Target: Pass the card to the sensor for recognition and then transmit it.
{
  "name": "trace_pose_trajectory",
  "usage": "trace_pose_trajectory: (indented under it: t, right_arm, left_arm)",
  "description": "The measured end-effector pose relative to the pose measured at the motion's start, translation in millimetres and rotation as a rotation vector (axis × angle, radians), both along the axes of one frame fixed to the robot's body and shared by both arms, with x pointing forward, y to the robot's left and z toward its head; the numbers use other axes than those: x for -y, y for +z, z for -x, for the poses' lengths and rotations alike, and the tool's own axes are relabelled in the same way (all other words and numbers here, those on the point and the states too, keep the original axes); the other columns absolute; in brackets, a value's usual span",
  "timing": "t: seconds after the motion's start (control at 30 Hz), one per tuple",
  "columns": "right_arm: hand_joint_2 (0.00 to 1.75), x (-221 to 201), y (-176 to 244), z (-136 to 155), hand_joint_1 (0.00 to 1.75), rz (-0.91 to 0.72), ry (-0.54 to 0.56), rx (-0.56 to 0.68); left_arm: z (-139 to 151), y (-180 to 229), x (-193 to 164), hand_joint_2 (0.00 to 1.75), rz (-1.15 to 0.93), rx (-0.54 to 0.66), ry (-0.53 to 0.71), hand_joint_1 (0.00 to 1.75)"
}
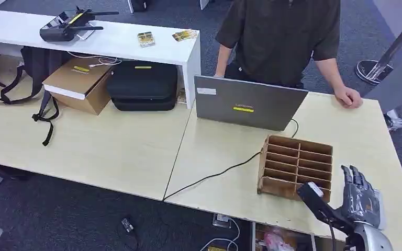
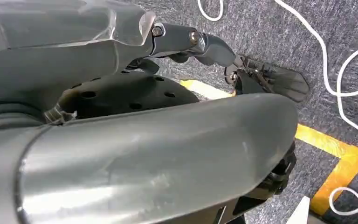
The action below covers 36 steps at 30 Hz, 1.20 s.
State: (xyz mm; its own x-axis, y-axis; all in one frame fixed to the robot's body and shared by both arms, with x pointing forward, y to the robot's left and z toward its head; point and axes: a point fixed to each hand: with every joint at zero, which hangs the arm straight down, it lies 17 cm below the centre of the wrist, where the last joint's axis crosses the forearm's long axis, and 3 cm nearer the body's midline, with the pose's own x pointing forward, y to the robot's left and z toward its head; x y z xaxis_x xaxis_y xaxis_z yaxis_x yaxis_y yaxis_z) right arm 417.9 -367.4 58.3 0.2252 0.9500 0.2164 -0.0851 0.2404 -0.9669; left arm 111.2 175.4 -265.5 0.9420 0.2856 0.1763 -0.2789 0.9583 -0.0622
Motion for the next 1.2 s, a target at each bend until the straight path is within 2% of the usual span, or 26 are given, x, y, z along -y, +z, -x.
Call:
trace_pose_trajectory:
  t: [0.57, 1.2]
  right_arm:
    - [1.75, -49, -2, -12, 0.00, -0.045, 0.064, -0.004]
    - [1.75, -58, -5, -9, 0.00, -0.044, 0.054, -0.016]
  left_arm:
    - [-7, 1, 0, 0.00, -0.002, 0.011, -0.010, 0.00]
    - [-7, 1, 1, 0.00, -0.003, 0.013, -0.017, 0.00]
